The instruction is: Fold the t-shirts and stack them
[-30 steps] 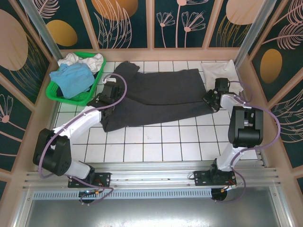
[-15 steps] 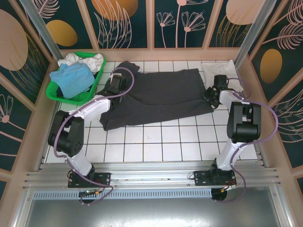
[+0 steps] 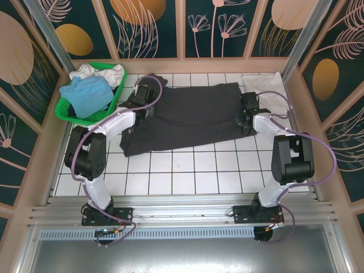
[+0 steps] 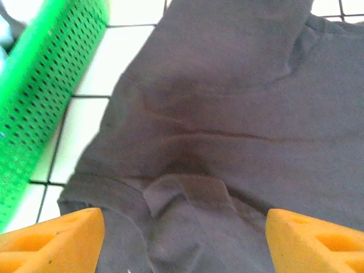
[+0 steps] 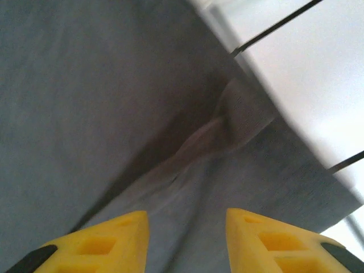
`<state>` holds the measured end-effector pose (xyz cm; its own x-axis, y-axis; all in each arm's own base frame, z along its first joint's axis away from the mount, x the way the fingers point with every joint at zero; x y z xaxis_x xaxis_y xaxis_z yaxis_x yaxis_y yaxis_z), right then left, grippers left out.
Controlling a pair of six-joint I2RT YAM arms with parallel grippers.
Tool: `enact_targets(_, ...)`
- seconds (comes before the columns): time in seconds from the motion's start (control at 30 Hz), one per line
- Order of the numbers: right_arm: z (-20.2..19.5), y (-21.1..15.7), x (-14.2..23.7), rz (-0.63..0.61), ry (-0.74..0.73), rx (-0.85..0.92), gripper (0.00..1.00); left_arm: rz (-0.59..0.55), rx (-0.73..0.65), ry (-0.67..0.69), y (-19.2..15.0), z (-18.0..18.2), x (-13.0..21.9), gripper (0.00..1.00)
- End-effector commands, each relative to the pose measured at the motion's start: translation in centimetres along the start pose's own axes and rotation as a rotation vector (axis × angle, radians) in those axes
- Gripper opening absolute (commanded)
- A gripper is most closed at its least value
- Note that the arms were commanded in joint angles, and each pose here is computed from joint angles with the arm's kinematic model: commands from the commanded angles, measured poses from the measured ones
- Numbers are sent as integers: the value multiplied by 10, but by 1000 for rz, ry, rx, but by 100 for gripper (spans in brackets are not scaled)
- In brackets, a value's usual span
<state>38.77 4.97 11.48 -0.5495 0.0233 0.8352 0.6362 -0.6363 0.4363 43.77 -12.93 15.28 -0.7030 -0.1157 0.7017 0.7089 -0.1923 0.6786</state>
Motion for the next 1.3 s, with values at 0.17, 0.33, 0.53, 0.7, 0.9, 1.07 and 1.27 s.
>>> enact_targets(0.17, -29, -41, -30, 121, 12, -9, 41, 84, 134, -295, -72, -30, 11, 74)
enact_targets(0.33, -61, -62, -31, 170, -47, -45, 41, 170, 135, -182, -109, -17, -2, 74)
enact_targets(0.53, -96, -92, -19, 231, -122, -83, 31, 208, 82, -54, -121, 2, -4, 78)
enact_targets(0.7, -112, -92, -1, 208, -164, -98, 25, 240, 63, -10, -130, 7, -14, 78)
enact_targets(0.9, -106, -57, 17, 96, -110, -143, 40, 267, 69, -62, -140, 0, -15, 76)
enact_targets(1.07, -109, -47, 4, 74, -161, -141, 41, 297, 80, -68, -159, 2, -9, 73)
enact_targets(1.27, -120, -40, 4, 52, -204, -160, 15, 307, 102, -64, -171, 6, -3, 71)
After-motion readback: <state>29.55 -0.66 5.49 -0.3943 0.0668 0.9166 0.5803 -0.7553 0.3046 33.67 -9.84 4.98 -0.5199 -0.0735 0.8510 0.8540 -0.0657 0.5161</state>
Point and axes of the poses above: each hand's point on the last joint's axis, 136 mm out from that joint toward the fingers, its own x axis back along the fingers, its own z axis along the line the jaws close on, y = z × x, the point moved 4 cm from there along x, back along the fingers, and after that the axes turned 12 degrees about -x, right-handed, at the moved point
